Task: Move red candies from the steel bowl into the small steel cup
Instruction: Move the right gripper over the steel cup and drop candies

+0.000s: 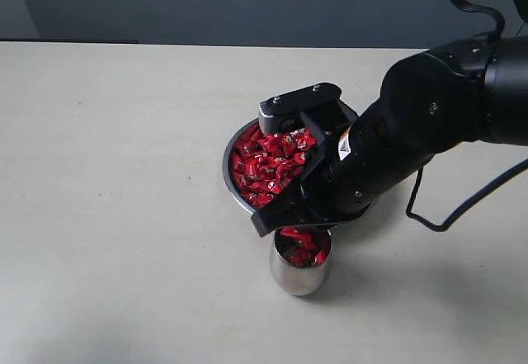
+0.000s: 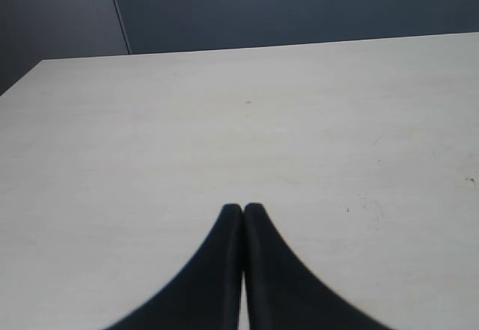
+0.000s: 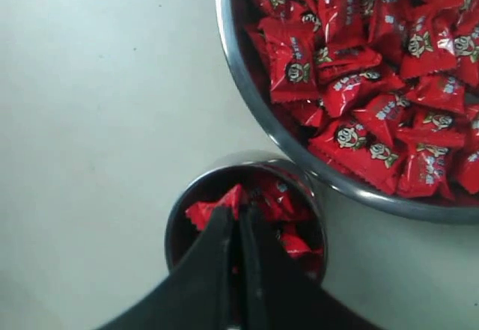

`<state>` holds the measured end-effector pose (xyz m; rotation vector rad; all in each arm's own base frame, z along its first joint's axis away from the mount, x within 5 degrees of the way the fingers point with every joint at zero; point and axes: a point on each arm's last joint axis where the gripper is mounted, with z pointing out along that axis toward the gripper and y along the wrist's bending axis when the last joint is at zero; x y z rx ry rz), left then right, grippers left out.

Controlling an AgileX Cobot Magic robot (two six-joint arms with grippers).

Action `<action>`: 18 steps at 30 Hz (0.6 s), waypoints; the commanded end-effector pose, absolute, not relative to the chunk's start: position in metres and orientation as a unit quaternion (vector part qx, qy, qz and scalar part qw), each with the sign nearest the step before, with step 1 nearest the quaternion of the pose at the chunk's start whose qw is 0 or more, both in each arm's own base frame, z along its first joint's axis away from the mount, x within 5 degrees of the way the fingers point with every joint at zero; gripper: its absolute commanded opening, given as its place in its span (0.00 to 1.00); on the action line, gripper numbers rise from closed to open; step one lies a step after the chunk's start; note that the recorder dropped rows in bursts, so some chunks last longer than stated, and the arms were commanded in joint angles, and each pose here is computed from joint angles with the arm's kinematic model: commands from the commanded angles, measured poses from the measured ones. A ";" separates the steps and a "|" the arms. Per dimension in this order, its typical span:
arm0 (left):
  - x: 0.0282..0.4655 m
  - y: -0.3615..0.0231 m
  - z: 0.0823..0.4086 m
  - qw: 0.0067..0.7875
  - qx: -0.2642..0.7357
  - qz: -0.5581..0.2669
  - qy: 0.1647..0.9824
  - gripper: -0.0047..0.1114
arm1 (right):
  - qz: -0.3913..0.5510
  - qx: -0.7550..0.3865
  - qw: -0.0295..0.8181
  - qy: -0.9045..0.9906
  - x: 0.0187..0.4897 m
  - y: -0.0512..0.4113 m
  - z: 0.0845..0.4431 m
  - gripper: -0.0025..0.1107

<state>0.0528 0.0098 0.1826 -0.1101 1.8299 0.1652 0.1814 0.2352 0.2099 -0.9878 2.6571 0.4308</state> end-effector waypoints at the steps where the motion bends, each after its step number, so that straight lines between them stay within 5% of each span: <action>1: 0.053 0.010 0.183 0.610 -0.048 0.073 0.787 0.04 | 0.134 -0.355 0.138 0.915 0.181 0.233 0.209 0.02; 7: 0.053 0.010 0.183 0.610 -0.048 0.073 0.787 0.04 | 0.132 -0.356 0.133 0.915 0.180 0.232 0.209 0.03; 14: 0.053 0.010 0.183 0.610 -0.048 0.073 0.787 0.04 | 0.131 -0.356 0.131 0.916 0.180 0.232 0.208 0.34; 18: 0.053 0.010 0.183 0.610 -0.048 0.073 0.787 0.04 | 0.132 -0.356 0.130 0.916 0.179 0.232 0.208 0.38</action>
